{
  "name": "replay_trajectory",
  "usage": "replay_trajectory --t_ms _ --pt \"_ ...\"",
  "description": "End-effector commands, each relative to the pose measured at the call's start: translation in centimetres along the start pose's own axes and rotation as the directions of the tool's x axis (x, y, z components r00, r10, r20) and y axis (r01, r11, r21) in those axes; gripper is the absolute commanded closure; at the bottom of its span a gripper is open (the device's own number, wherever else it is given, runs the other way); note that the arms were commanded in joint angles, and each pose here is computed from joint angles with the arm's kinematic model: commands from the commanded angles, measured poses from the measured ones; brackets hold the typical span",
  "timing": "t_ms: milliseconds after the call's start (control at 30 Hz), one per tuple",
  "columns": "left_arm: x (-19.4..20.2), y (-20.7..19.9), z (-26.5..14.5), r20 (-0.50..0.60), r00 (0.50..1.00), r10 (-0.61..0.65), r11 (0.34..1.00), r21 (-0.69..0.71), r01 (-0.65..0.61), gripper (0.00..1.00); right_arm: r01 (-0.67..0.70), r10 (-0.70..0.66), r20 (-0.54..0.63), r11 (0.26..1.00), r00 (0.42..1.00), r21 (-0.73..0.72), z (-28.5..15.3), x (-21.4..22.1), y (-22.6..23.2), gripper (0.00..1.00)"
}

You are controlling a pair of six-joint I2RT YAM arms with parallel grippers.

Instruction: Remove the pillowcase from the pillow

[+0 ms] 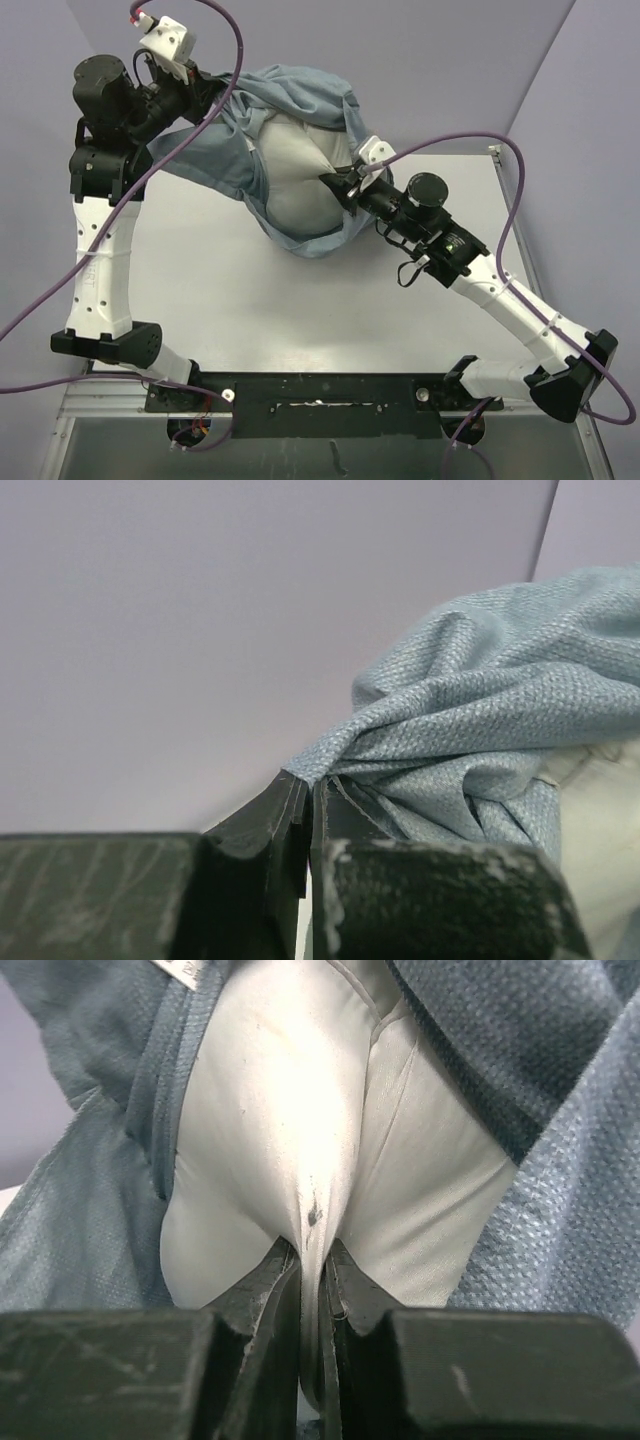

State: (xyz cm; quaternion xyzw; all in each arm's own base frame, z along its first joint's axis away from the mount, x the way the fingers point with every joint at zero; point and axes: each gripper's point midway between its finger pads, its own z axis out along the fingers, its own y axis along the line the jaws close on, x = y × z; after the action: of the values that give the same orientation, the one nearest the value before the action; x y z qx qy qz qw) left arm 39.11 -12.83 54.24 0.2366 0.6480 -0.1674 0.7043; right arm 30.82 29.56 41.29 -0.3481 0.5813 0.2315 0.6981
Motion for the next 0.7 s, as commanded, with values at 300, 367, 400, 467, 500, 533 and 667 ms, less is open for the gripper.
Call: replay_trajectory --t_ms 300,367,400,467,500,533,667 --pt "13.0 0.8 2.5 -0.342 0.928 -0.148 0.987 -0.117 0.114 0.96 -0.174 0.173 -0.048 0.984 0.984 -0.031 -4.0 3.3 2.2 1.0" --pt "14.7 -0.7 2.7 -0.413 0.884 -0.22 0.975 -0.076 0.207 0.9 -0.185 0.184 -0.045 0.983 0.982 -0.023 -4.5 3.4 2.2 1.0" --pt "15.3 -1.6 2.8 -0.448 0.858 -0.251 0.965 -0.052 0.256 0.89 -0.186 0.185 -0.044 0.982 0.982 -0.021 -4.6 3.4 2.2 1.0" --pt "16.6 -3.8 3.0 -0.525 0.796 -0.303 0.929 0.021 0.368 0.88 -0.189 0.188 -0.045 0.982 0.981 -0.021 -4.7 3.2 2.2 1.0" --pt "17.5 -4.7 3.0 -0.566 0.754 -0.333 0.906 0.029 0.421 0.88 -0.192 0.191 -0.049 0.981 0.98 -0.025 -4.7 3.0 2.2 1.0" --pt "18.2 -5.9 2.8 -0.608 0.706 -0.362 0.871 0.048 0.488 0.88 -0.192 0.19 -0.056 0.981 0.98 -0.036 -4.7 2.8 2.4 1.0" --pt "19.4 -11.6 1.8 -0.754 0.512 -0.412 0.663 0.138 0.736 0.94 -0.168 0.157 -0.101 0.98 0.982 -0.106 -4.6 2.0 3.2 0.87"
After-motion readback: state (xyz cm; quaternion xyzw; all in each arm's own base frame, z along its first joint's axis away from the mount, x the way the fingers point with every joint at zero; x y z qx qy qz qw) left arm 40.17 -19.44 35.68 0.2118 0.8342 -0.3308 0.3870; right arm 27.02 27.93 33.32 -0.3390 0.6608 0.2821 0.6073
